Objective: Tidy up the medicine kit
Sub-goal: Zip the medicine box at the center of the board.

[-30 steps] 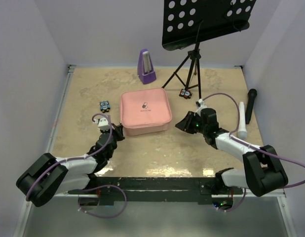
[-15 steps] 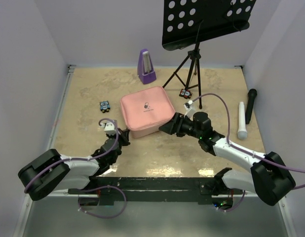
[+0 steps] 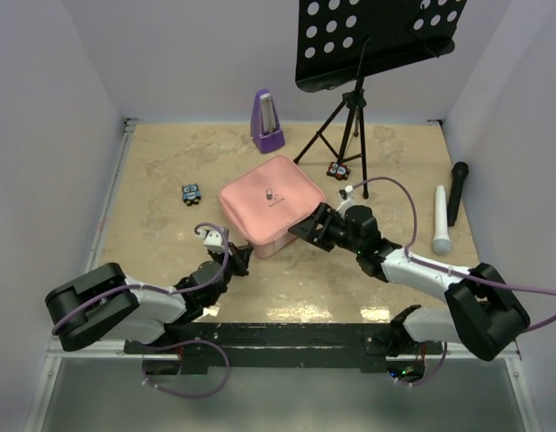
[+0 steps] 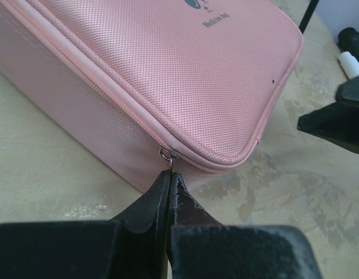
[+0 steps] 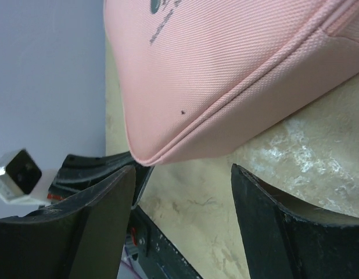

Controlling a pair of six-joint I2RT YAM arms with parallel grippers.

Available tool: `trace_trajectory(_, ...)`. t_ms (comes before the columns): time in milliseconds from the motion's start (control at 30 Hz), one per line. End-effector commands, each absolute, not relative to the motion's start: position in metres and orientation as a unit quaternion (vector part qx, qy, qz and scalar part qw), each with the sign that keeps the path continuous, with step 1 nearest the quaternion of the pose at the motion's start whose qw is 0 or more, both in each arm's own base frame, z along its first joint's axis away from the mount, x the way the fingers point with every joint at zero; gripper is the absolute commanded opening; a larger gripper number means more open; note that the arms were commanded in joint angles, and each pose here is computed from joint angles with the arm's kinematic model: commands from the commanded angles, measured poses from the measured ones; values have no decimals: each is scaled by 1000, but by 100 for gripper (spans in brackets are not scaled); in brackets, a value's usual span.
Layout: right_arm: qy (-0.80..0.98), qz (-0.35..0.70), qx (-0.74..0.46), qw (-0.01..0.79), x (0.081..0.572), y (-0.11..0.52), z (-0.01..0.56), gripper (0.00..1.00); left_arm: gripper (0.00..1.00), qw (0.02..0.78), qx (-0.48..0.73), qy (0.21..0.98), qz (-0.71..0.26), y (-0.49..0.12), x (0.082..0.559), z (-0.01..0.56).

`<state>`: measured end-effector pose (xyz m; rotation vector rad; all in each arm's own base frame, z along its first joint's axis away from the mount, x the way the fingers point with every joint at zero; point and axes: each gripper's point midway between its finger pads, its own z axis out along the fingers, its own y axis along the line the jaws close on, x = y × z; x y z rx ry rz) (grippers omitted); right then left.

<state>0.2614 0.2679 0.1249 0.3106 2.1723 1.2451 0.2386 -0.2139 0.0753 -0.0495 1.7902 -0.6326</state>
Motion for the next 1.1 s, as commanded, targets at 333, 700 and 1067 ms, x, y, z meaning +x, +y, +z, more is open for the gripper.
trace_trajectory(333, 802, 452, 192, 339, 311, 273, 124, 65, 0, 566, 36, 742, -359, -253, 217, 86)
trace_trajectory(700, 822, 432, 181, 324, 319, 281, 100, 23, 0, 567, 51, 736, -365, -259, 215, 88)
trace_trajectory(1067, 844, 396, 160, 325, 319, 276, 80, 0, 0, 576, 41, 739, -346, -246, 217, 85)
